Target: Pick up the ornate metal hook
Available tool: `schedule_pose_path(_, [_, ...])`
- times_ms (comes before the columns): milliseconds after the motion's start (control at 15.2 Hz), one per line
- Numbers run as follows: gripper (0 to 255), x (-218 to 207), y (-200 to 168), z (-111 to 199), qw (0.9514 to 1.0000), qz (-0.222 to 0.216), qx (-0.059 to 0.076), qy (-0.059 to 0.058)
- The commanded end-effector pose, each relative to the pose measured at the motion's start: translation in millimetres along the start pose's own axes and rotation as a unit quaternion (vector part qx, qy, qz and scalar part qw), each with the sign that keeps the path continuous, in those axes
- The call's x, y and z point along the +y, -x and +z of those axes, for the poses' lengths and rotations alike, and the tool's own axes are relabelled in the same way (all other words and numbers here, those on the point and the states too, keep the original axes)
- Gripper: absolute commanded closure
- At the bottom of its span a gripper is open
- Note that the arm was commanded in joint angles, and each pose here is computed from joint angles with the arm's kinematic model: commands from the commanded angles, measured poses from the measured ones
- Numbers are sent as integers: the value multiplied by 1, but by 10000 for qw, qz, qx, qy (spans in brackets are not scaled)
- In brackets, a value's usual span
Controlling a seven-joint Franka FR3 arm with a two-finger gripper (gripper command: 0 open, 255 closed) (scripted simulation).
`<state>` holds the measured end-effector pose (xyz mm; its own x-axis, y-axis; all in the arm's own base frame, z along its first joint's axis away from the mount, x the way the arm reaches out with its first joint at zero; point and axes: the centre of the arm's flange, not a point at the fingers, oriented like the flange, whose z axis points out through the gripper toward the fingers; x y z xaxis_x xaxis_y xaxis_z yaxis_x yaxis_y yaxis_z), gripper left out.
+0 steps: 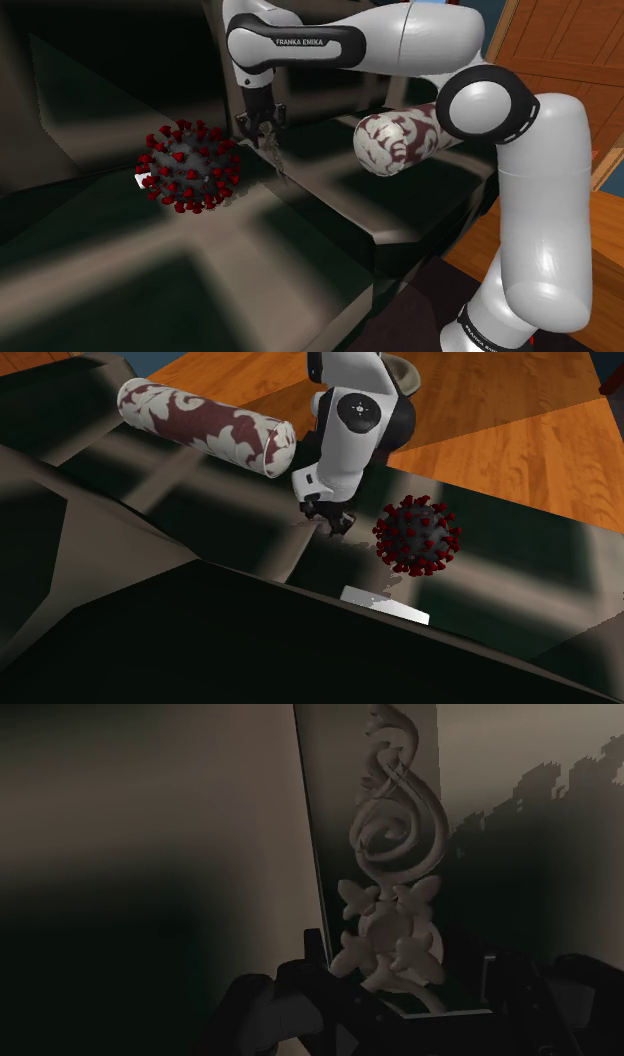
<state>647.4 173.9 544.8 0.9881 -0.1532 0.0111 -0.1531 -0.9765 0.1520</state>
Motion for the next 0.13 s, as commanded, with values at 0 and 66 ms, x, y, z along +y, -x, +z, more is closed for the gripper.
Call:
schedule_pose_path(0, [255, 1, -1, -6, 10000, 0, -2, 0])
schedule_pose_path(66, [255, 1, -1, -6, 10000, 0, -2, 0])
